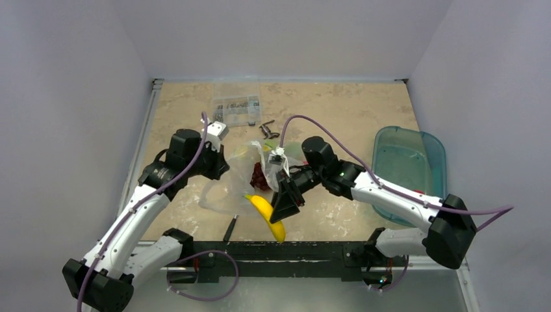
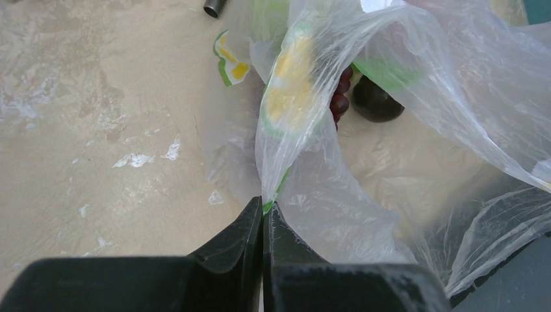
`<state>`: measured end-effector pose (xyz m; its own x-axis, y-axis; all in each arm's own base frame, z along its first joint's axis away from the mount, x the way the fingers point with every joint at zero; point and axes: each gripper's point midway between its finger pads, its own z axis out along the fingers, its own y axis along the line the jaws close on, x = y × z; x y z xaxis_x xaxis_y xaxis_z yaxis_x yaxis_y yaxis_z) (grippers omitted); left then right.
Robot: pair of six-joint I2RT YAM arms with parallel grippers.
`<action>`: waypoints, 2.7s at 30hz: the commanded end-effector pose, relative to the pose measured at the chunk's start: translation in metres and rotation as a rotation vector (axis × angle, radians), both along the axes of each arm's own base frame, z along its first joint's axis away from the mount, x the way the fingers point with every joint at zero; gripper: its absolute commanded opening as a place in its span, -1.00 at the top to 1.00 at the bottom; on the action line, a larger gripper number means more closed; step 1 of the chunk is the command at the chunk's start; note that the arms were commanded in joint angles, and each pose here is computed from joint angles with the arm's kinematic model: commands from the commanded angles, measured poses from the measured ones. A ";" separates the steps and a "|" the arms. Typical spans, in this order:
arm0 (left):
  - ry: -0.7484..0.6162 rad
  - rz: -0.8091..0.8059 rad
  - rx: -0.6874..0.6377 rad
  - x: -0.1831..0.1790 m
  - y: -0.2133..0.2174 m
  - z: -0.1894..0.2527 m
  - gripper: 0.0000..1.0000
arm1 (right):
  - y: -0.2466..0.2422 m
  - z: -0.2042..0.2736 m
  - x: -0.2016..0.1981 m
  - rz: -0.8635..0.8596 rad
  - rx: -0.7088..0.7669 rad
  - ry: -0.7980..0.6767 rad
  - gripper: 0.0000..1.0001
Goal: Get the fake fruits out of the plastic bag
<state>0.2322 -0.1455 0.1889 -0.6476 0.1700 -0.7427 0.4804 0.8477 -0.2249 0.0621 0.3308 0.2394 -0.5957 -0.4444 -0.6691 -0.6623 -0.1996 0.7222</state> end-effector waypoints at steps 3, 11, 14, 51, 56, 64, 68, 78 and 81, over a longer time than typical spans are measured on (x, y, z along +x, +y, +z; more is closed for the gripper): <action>-0.116 -0.019 -0.085 -0.004 -0.004 0.032 0.94 | -0.001 0.004 0.018 -0.061 0.126 -0.130 0.99; -0.267 -0.061 -0.309 -0.017 -0.023 0.104 -0.64 | 0.010 0.001 0.040 -0.075 0.136 -0.087 1.00; -0.389 -0.051 -0.346 -0.010 -0.022 0.127 -1.00 | 0.009 -0.002 0.042 -0.070 0.118 -0.091 1.00; -0.406 -1.037 -0.205 -0.004 -0.149 0.047 -0.32 | 0.005 0.006 0.052 -0.058 0.162 -0.128 1.00; -0.543 -0.908 -0.188 0.023 -0.152 0.062 0.88 | 0.006 -0.004 0.055 -0.092 0.131 -0.116 1.00; -0.702 -0.487 -0.205 0.084 -0.140 0.103 1.00 | 0.005 -0.026 0.057 -0.145 0.083 -0.070 1.00; -0.714 -0.339 -0.184 0.107 -0.129 0.113 1.00 | 0.004 -0.034 0.064 -0.189 0.066 -0.070 1.00; -0.596 0.116 -0.072 0.174 -0.084 0.120 1.00 | -0.002 -0.016 0.061 -0.194 0.092 -0.101 1.00; -0.547 0.170 -0.044 0.186 -0.079 0.117 1.00 | -0.003 0.001 0.059 -0.192 0.128 -0.141 1.00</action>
<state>0.3939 -0.2472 0.2871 -0.1376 0.1241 -0.9827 0.5565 0.8304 0.0269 0.1210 0.3296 0.2036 -0.6359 -0.3003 -0.7109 -0.7227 -0.0912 0.6851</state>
